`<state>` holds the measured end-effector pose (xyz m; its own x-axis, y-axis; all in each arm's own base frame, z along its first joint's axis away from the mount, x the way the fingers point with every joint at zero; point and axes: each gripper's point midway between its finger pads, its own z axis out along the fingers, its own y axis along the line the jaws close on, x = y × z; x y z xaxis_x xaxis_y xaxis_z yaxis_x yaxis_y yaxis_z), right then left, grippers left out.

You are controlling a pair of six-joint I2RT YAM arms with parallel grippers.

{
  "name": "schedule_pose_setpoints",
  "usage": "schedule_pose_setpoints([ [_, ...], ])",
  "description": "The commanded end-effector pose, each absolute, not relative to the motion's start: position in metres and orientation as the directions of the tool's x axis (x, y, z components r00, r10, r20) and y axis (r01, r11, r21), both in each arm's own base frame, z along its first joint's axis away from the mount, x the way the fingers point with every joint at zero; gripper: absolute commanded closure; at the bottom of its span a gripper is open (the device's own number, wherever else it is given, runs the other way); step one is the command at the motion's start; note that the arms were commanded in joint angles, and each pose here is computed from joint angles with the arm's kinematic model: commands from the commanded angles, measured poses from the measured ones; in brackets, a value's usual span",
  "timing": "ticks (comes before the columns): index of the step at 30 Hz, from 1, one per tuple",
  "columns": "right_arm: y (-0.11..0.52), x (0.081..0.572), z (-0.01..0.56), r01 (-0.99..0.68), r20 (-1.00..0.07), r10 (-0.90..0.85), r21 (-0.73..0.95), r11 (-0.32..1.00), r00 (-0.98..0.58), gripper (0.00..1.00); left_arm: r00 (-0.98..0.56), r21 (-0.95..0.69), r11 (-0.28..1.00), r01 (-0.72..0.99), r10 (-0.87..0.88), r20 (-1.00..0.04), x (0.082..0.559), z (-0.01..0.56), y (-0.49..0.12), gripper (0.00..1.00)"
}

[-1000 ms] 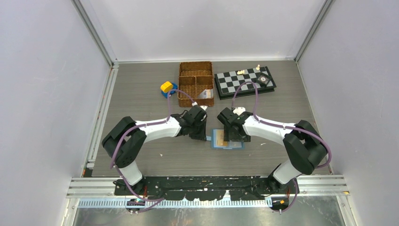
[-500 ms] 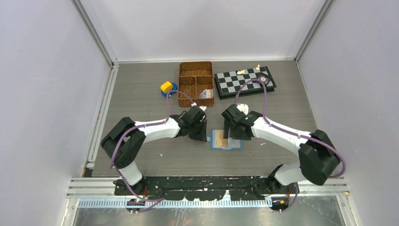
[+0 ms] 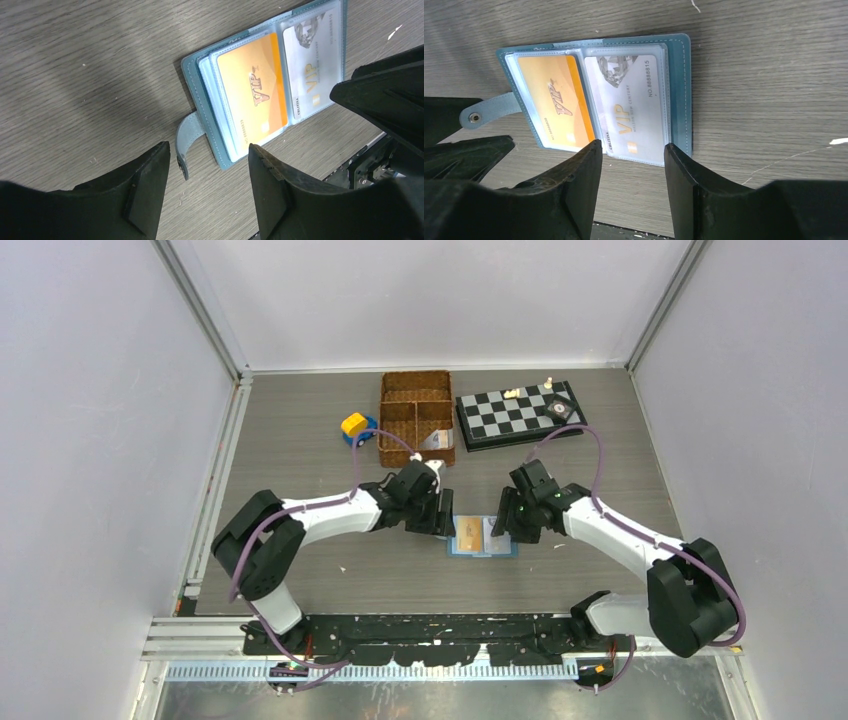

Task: Put the credit cards into the card holder
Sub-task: Insert the credit card into the card holder, then turn over the card slot in the card holder.

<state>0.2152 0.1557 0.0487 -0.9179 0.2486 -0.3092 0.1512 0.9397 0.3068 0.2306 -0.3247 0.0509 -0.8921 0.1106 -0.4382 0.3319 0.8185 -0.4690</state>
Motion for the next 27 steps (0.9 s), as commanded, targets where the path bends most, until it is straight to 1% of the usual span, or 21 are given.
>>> schedule_pose_setpoints([
  [1,0.170,0.222,0.065,0.089,-0.333,0.244,0.420,0.903,-0.911,0.47,-0.879,-0.485,0.799,0.354,0.108,-0.464,0.242,0.058,-0.337,0.40],
  [10,0.161,0.224,0.053,0.114,-0.326,0.249,0.381,0.918,-0.912,0.49,-0.886,-0.466,0.815,0.346,0.120,-0.448,0.242,0.049,-0.335,0.42],
  [27,0.151,0.222,0.038,0.133,-0.317,0.239,0.321,0.938,-0.918,0.51,-0.894,-0.465,0.819,0.337,0.124,-0.430,0.243,0.042,-0.337,0.54],
])
